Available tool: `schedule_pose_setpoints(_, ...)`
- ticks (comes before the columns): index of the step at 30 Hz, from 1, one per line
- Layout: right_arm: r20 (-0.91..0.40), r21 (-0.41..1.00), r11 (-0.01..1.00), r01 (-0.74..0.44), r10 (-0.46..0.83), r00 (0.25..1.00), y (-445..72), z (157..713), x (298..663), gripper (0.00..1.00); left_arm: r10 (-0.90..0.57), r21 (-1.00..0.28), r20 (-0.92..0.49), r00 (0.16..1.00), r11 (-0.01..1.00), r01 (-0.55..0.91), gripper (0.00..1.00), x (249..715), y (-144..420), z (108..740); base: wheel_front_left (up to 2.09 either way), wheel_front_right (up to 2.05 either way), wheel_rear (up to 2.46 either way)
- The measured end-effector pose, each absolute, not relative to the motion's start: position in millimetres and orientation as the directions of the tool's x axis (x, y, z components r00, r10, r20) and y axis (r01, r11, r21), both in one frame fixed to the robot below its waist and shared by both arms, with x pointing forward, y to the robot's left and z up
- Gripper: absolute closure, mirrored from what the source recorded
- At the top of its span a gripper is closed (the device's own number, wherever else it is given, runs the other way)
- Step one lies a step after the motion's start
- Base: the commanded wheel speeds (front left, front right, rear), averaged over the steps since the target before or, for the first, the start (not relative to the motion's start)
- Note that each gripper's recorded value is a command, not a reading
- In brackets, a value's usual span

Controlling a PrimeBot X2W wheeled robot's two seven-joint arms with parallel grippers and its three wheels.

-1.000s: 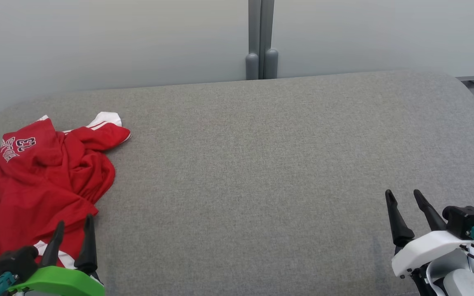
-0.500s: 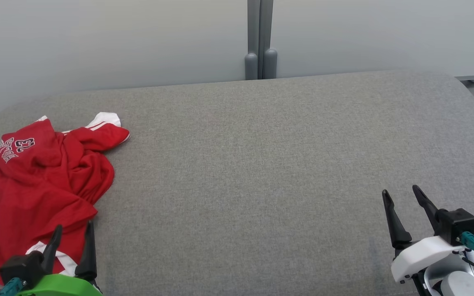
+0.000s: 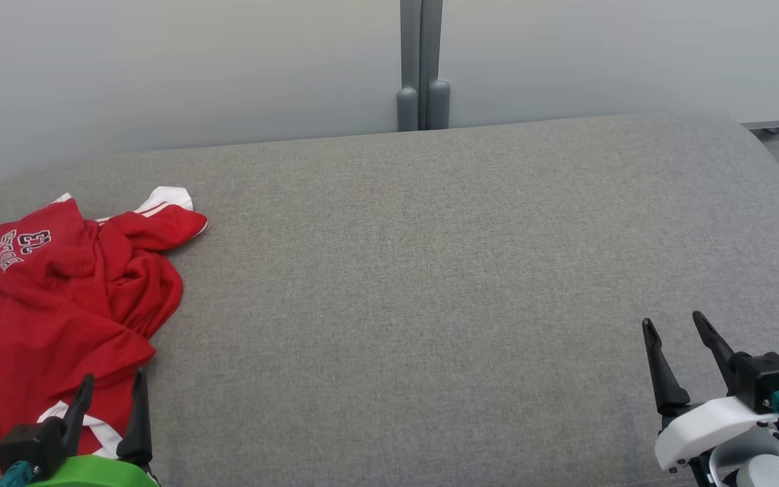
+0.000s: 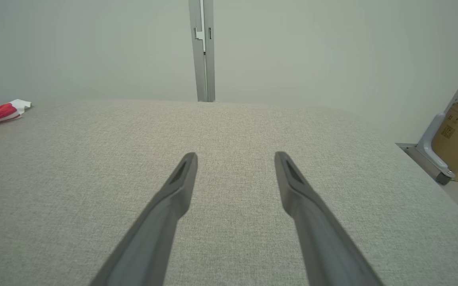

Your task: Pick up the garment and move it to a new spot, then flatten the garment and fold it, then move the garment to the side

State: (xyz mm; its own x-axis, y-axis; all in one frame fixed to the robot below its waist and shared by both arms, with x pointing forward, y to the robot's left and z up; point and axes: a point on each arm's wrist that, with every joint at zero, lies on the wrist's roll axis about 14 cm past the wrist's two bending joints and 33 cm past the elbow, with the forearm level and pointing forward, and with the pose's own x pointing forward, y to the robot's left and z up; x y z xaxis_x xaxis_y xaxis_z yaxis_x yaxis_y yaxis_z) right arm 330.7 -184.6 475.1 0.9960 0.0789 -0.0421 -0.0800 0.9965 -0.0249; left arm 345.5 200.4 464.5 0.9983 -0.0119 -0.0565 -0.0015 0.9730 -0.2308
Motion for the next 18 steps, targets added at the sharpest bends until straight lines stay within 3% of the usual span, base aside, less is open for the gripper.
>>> schedule_pose_setpoints(18, -0.028, -0.011, 0.996, -0.089, 0.088, 0.996, -187.0, 479.8, 337.2, 0.00, -0.003, -0.238, -0.083, 0.997, 0.971, -0.016, 0.00, 338.4, 201.2, 455.9, 0.00, 0.00, 0.00)
